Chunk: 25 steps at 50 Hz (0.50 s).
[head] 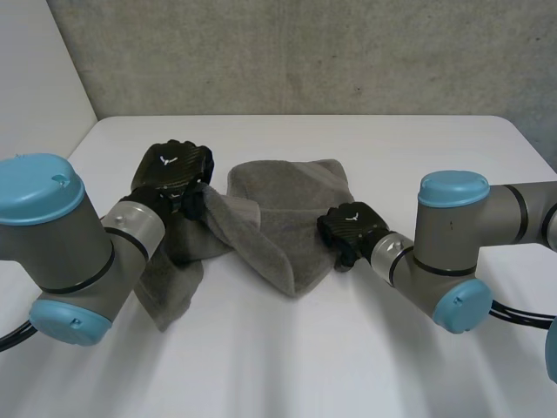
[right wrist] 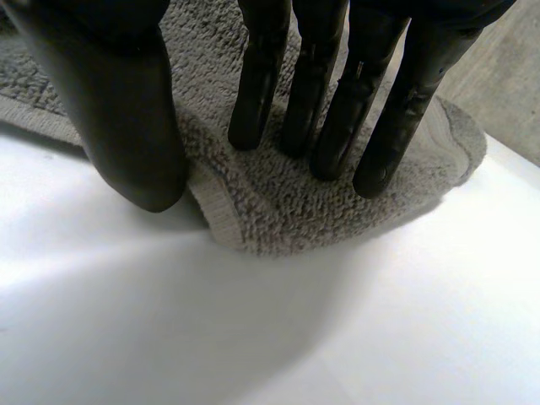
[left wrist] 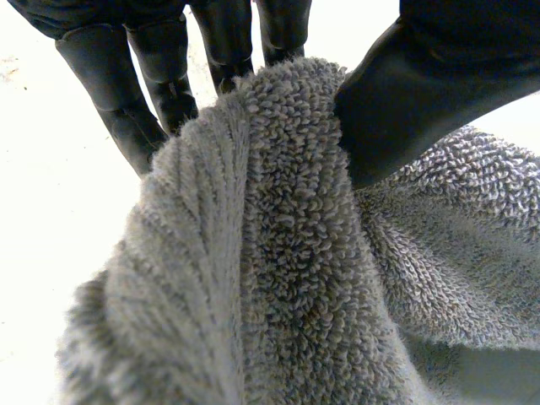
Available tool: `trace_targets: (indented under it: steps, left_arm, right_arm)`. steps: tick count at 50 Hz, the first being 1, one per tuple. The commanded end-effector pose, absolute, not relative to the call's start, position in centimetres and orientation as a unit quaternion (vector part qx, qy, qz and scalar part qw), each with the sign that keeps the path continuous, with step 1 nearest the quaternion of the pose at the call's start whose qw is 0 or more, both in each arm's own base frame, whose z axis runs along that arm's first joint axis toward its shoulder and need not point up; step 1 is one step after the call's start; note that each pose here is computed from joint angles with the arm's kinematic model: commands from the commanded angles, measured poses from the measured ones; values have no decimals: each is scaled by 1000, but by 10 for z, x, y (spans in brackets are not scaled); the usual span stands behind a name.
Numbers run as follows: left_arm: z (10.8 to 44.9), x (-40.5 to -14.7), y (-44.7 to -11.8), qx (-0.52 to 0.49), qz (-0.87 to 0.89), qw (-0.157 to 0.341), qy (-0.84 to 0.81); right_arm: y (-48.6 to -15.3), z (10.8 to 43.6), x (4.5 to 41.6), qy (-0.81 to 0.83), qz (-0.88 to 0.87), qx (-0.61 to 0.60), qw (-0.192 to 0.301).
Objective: Fold the towel.
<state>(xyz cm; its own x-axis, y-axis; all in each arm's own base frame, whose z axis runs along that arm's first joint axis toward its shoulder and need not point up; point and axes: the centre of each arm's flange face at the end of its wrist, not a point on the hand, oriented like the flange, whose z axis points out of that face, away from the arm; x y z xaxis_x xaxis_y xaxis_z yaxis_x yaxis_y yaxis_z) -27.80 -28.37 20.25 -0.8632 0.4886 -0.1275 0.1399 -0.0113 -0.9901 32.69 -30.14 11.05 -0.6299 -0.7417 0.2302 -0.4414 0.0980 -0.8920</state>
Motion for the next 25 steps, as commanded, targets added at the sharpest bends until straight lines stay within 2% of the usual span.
trace_targets:
  steps: [1,16,19,23,24,25]
  left_arm:
    - [203,-279,-284,-228,676,130,-689]
    - [208,-283,-290,-219,683,140,-683]
    - [219,-288,-302,-202,696,155,-671]
    - [252,-298,-327,-164,732,192,-633]
    - [252,-298,-327,-164,732,192,-632]
    - [268,-301,-335,-150,748,206,-613]
  right_arm:
    - [-307,118,330,717,-551,-403,140]
    - [-319,130,339,699,-578,-393,147]
    - [-329,149,345,679,-605,-388,149]
    - [-354,199,354,620,-681,-363,138]
    - [-354,199,354,620,-682,-363,138]
    - [-364,223,356,589,-720,-345,126]
